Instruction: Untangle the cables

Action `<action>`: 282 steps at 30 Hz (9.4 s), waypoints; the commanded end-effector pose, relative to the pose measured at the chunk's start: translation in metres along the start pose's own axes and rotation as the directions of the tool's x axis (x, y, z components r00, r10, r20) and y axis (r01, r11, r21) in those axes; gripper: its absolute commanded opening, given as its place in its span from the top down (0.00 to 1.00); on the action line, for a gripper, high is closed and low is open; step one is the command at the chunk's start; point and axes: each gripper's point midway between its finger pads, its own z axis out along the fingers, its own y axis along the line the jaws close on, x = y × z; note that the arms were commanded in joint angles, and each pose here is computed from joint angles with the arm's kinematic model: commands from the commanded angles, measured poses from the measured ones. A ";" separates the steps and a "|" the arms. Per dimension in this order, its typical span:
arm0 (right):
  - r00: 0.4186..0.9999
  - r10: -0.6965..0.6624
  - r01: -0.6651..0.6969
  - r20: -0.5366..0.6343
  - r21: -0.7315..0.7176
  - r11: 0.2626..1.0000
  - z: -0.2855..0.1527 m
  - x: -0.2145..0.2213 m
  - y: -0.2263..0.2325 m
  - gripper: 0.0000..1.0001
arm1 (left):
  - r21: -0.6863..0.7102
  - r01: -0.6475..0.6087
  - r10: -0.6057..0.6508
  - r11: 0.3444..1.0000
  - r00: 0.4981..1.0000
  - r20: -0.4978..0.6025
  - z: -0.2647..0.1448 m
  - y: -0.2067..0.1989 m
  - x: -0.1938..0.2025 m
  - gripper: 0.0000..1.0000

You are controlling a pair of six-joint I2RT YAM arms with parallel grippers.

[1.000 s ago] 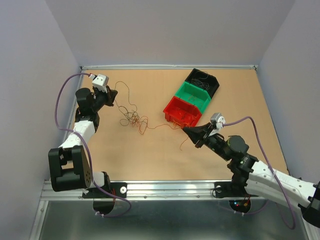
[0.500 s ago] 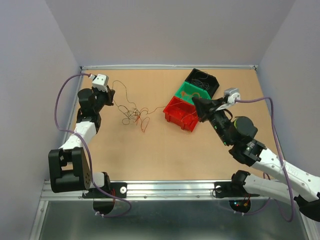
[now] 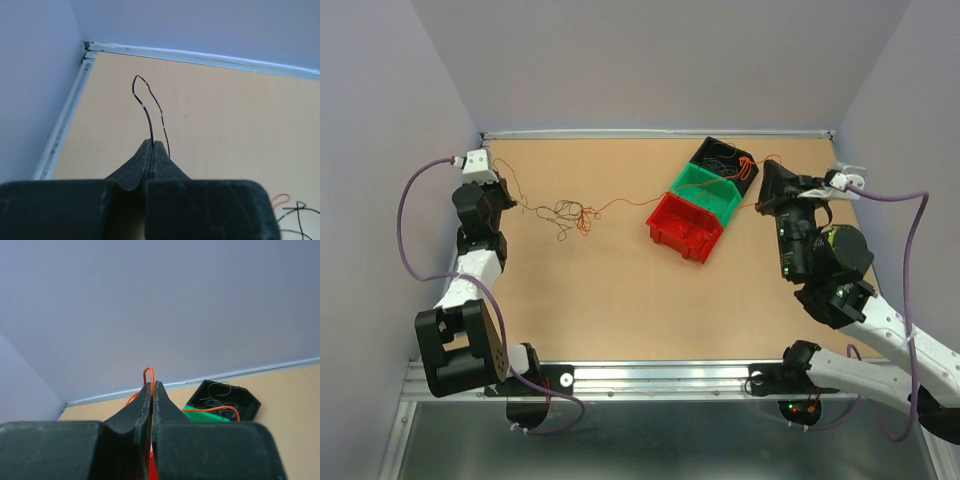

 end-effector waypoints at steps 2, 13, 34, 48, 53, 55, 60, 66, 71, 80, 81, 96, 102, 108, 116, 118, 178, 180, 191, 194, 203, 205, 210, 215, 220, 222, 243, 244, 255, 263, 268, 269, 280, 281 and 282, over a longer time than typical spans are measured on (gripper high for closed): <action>0.994 -0.105 0.097 0.028 0.194 0.976 0.031 -0.017 -0.020 0.99 | -0.122 0.055 -0.034 0.991 0.984 0.172 -0.016 0.022 -0.045 1.00; 0.989 -0.124 0.074 0.087 0.431 0.899 0.040 -0.030 -0.093 0.99 | -0.312 0.187 -0.135 0.932 0.974 0.183 -0.013 0.083 -0.037 1.00; 0.986 -0.017 -0.044 -0.165 -0.355 0.934 0.056 0.032 0.044 0.99 | 0.508 -0.316 0.204 0.801 0.942 0.265 -0.066 -0.120 -0.033 0.25; 0.957 -0.010 -0.200 -0.291 -0.681 0.704 0.036 0.033 0.122 1.00 | 0.803 -0.419 0.134 0.425 0.906 0.402 -0.131 -0.250 -0.046 0.01; 0.961 0.032 -0.225 -0.276 -0.705 0.673 0.039 0.017 0.133 1.00 | 0.829 -0.478 0.065 0.291 0.874 0.481 -0.160 -0.304 -0.048 0.01; 0.962 0.050 -0.234 -0.269 -0.713 0.661 0.038 0.011 0.136 1.00 | 0.836 -0.471 0.052 0.282 0.878 0.476 -0.160 -0.317 -0.049 0.01; 0.963 0.131 -0.265 -0.236 -0.734 0.625 0.036 -0.011 0.144 0.99 | 0.874 -0.415 0.071 0.253 0.909 0.411 -0.143 -0.358 -0.027 0.01; 0.959 0.175 -0.283 -0.223 -0.743 0.607 0.034 -0.022 0.147 0.99 | 0.896 -0.370 0.117 0.247 0.929 0.352 -0.120 -0.398 0.004 0.03; 0.962 0.181 -0.274 -0.205 -0.722 0.636 0.036 -0.021 0.140 0.99 | 0.918 -0.302 0.168 0.256 0.949 0.266 -0.102 -0.411 0.027 0.82; 0.968 0.090 -0.202 -0.235 -0.513 0.834 0.032 0.080 0.068 0.99 | 0.820 -0.371 0.117 0.436 0.927 0.357 -0.119 -0.376 -0.060 1.00; 0.965 0.076 -0.199 -0.251 -0.514 0.835 0.029 0.092 0.065 0.99 | 0.816 -0.375 0.113 0.440 0.924 0.364 -0.122 -0.374 -0.071 1.00; 0.952 -0.034 -0.254 -0.306 -0.844 0.472 -0.030 0.152 0.112 0.28 | 0.805 -0.383 0.136 0.453 0.922 0.363 -0.163 -0.359 -0.197 1.00; 0.958 -0.042 -0.243 -0.283 -0.883 0.401 -0.041 0.153 0.123 0.15 | 0.813 -0.366 0.138 0.453 0.930 0.341 -0.160 -0.361 -0.191 1.00; 0.967 -0.058 -0.212 -0.248 -0.912 0.351 -0.054 0.152 0.124 0.13 | 0.800 -0.387 0.136 0.458 0.920 0.367 -0.166 -0.356 -0.197 1.00; 0.983 -0.012 -0.150 -0.182 -0.847 0.509 -0.031 0.150 0.107 0.19 | 0.817 -0.460 0.104 0.349 0.885 0.454 -0.203 -0.349 -0.193 1.00; 0.984 -0.019 -0.145 -0.180 -0.847 0.512 -0.021 0.153 0.111 0.22 | 0.821 -0.470 0.094 0.323 0.879 0.467 -0.209 -0.349 -0.189 1.00; 0.902 -0.109 -0.321 -0.417 -0.819 0.476 -0.067 0.321 0.146 0.15 | 0.624 -0.467 0.000 0.626 0.801 0.598 -0.221 -0.294 -0.284 1.00; 0.902 -0.104 -0.315 -0.420 -0.802 0.509 -0.074 0.313 0.134 0.04 | 0.633 -0.472 0.010 0.614 0.806 0.592 -0.217 -0.297 -0.272 1.00; 0.929 -0.134 -0.200 -0.346 -0.770 0.605 -0.086 0.260 0.099 0.00 | 0.683 -0.489 0.108 0.542 0.847 0.521 -0.180 -0.318 -0.172 1.00; 0.931 -0.147 -0.162 -0.334 -0.739 0.654 -0.085 0.254 0.084 0.00 | 0.719 -0.466 0.121 0.515 0.870 0.477 -0.172 -0.325 -0.147 1.00; 0.951 -0.158 -0.106 -0.267 -0.760 0.641 -0.099 0.232 0.073 0.00 | 0.842 -0.369 0.168 0.395 0.929 0.328 -0.169 -0.348 -0.089 1.00; 0.947 -0.178 -0.097 -0.267 -0.767 0.635 -0.098 0.235 0.074 0.00 | 0.858 -0.352 0.167 0.375 0.936 0.311 -0.171 -0.350 -0.084 1.00; 0.944 -0.199 -0.102 -0.262 -0.809 0.579 -0.093 0.235 0.092 0.00 | 0.873 -0.315 0.176 0.373 0.948 0.267 -0.169 -0.352 -0.074 1.00; 0.946 -0.208 -0.091 -0.247 -0.823 0.561 -0.082 0.235 0.104 0.00 | 0.871 -0.285 0.195 0.400 0.955 0.223 -0.161 -0.351 -0.067 1.00; 0.953 -0.218 -0.061 -0.212 -0.836 0.545 -0.074 0.231 0.114 0.00 | 0.880 -0.256 0.214 0.399 0.960 0.182 -0.156 -0.355 -0.055 1.00; 0.954 -0.219 -0.047 -0.204 -0.826 0.562 -0.067 0.231 0.116 0.00 | 0.880 -0.240 0.229 0.409 0.961 0.155 -0.150 -0.356 -0.049 1.00; 0.901 -0.392 0.102 -0.183 -0.791 0.603 -0.013 0.296 0.124 0.02 | 0.934 -0.183 0.251 0.307 0.962 0.106 -0.168 -0.364 -0.038 1.00; 0.900 -0.395 0.095 -0.183 -0.803 0.588 -0.015 0.298 0.127 0.07 | 0.936 -0.182 0.250 0.301 0.962 0.107 -0.169 -0.364 -0.038 1.00; 0.887 -0.408 0.001 -0.218 -0.881 0.474 -0.047 0.312 0.134 1.00 | 0.914 -0.209 0.257 0.347 0.959 0.121 -0.157 -0.360 -0.040 1.00; 0.927 -0.327 -0.056 -0.185 -0.929 0.366 -0.087 0.262 0.137 0.99 | 0.863 -0.142 0.210 0.484 0.977 0.044 -0.109 -0.330 -0.042 1.00; 0.956 -0.253 -0.079 -0.149 -0.960 0.268 -0.112 0.221 0.143 0.99 | 0.875 -0.039 0.228 0.483 0.970 -0.083 -0.076 -0.316 -0.010 1.00; 0.961 -0.233 -0.087 -0.151 -0.961 0.264 -0.112 0.211 0.145 1.00 | 0.879 -0.030 0.238 0.476 0.967 -0.096 -0.073 -0.317 -0.006 0.99; 0.983 -0.095 -0.018 -0.157 -0.599 0.801 0.014 0.118 0.119 0.99 | 0.898 0.022 0.271 0.439 0.950 -0.156 -0.057 -0.315 0.025 0.56; 0.978 -0.110 -0.006 -0.178 -0.548 0.836 0.027 0.125 0.114 1.00 | 0.898 0.019 0.264 0.440 0.953 -0.149 -0.056 -0.312 0.025 0.50; 0.973 -0.129 0.009 -0.191 -0.528 0.849 0.036 0.128 0.110 0.99 | 0.900 0.015 0.253 0.435 0.957 -0.139 -0.057 -0.310 0.021 0.40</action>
